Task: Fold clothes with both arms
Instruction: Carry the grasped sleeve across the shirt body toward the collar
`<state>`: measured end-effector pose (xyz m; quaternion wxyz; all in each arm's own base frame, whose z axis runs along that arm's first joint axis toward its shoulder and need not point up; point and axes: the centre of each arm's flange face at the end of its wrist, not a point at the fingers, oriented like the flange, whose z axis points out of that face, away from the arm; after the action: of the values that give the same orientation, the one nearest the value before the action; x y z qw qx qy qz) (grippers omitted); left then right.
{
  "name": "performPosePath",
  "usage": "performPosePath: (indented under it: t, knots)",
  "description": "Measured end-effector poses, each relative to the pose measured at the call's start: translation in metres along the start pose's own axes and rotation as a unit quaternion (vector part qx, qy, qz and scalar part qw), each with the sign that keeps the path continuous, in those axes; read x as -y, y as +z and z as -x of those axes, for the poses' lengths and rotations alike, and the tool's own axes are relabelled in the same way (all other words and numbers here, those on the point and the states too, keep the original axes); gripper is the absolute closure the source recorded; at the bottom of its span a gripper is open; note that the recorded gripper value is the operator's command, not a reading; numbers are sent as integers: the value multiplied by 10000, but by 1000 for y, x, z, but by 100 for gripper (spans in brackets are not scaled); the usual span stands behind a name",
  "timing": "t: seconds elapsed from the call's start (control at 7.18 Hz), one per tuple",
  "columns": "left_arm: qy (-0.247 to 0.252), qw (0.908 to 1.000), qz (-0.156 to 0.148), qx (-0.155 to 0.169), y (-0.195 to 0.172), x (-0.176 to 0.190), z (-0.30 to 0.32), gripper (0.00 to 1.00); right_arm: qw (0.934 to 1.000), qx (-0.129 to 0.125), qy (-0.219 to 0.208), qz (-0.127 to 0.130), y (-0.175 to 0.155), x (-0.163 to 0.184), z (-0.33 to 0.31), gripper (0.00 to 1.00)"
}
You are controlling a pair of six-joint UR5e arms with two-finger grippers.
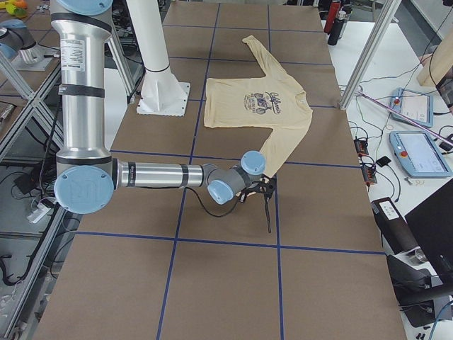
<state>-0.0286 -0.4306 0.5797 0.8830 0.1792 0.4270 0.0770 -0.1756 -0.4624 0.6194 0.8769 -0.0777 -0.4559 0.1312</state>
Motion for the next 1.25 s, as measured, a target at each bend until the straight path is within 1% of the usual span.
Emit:
performPosePath:
  t: [0.28, 0.42, 0.56, 0.7, 0.84, 0.97, 1.25]
  knots:
    - [1, 10000, -1, 0, 0, 0, 0, 0, 9994, 248, -214, -84, -28, -16, 28, 100]
    - [1, 10000, 0, -2, 0, 0, 0, 0, 9988, 421, -220, -154, -39, -14, 59, 100]
    - [2, 10000, -1, -5, 0, 0, 0, 0, 9977, 639, -25, -211, -49, -6, 108, 100]
    - [12, 10000, -9, -5, 0, 0, 0, 0, 9962, 822, 217, -213, -54, -3, 162, 100]
    - [38, 10000, -29, -2, 0, 0, 0, 0, 9951, 895, 368, -219, -54, -3, 218, 100]
    - [62, 10000, -48, 0, -1, 1, -1, 0, 9949, 860, 443, -288, -53, -5, 274, 100]
    - [73, 10000, -57, 1, -1, 1, -1, 0, 9948, 668, 601, -478, -48, -8, 374, 100]
